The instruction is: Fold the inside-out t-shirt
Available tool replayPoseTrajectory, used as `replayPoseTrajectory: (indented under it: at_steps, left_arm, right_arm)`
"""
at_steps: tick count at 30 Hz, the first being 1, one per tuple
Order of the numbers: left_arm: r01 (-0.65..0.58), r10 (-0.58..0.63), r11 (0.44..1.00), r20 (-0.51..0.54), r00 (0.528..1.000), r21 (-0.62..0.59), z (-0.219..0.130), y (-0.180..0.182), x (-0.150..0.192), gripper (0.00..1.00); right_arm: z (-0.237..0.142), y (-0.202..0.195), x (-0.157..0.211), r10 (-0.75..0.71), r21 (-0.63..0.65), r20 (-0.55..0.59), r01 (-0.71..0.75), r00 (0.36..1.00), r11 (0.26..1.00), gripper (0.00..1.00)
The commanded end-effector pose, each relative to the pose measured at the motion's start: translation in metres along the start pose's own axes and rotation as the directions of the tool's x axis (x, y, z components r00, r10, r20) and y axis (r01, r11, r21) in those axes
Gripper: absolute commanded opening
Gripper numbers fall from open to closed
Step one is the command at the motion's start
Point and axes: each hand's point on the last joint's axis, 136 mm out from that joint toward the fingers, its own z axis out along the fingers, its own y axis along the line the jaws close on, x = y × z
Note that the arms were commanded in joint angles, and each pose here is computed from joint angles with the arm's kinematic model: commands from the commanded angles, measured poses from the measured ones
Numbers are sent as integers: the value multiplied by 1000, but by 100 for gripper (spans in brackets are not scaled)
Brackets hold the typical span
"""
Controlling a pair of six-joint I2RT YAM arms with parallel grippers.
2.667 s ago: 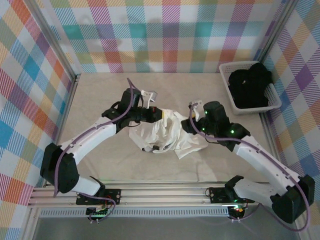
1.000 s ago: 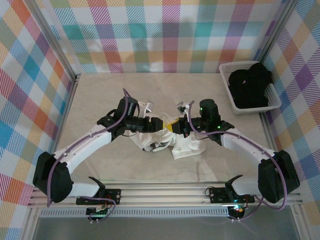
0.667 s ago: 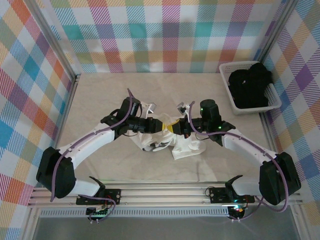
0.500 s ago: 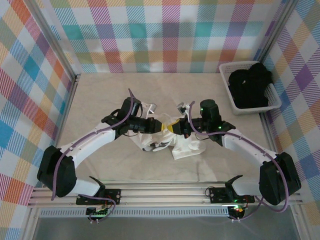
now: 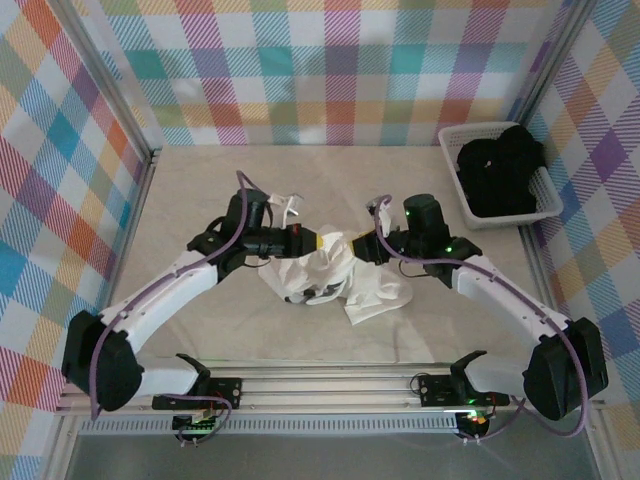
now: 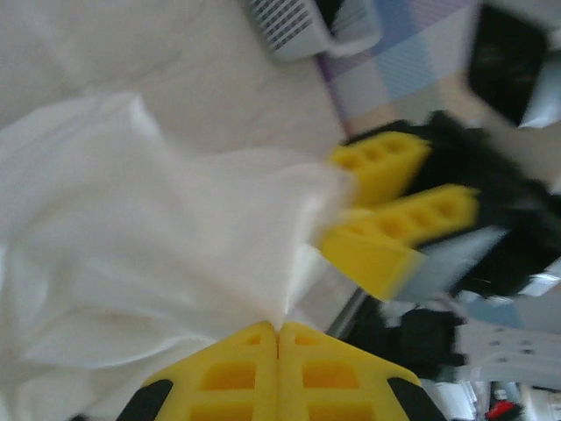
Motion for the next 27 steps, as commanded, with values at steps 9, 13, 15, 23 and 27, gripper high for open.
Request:
replayPoseTrajectory:
  at_steps: [9, 13, 15, 23, 27]
  left_arm:
    - [-27, 6, 990, 152, 988, 137, -42, -72, -45, 0]
    - [-45, 33, 996, 151, 988, 81, -45, -69, -47, 0]
    - [-48, 36, 996, 148, 988, 80, -45, -69, -47, 0]
    - [-52, 42, 997, 146, 988, 65, -46, -67, -45, 0]
    - [-37, 34, 999, 172, 985, 13, -49, -56, -49, 0]
  right_arm:
    - [-46, 50, -9, -211, -4, 127, 213, 969, 977, 42]
    - [-29, 93, 14, -291, -135, 103, 304, 951, 943, 43]
    - [-11, 95, 17, -264, -144, 76, 272, 962, 951, 44]
    - [47, 44, -6, -131, 99, 100, 121, 986, 988, 52]
    - [52, 47, -8, -154, 30, 123, 151, 980, 988, 26]
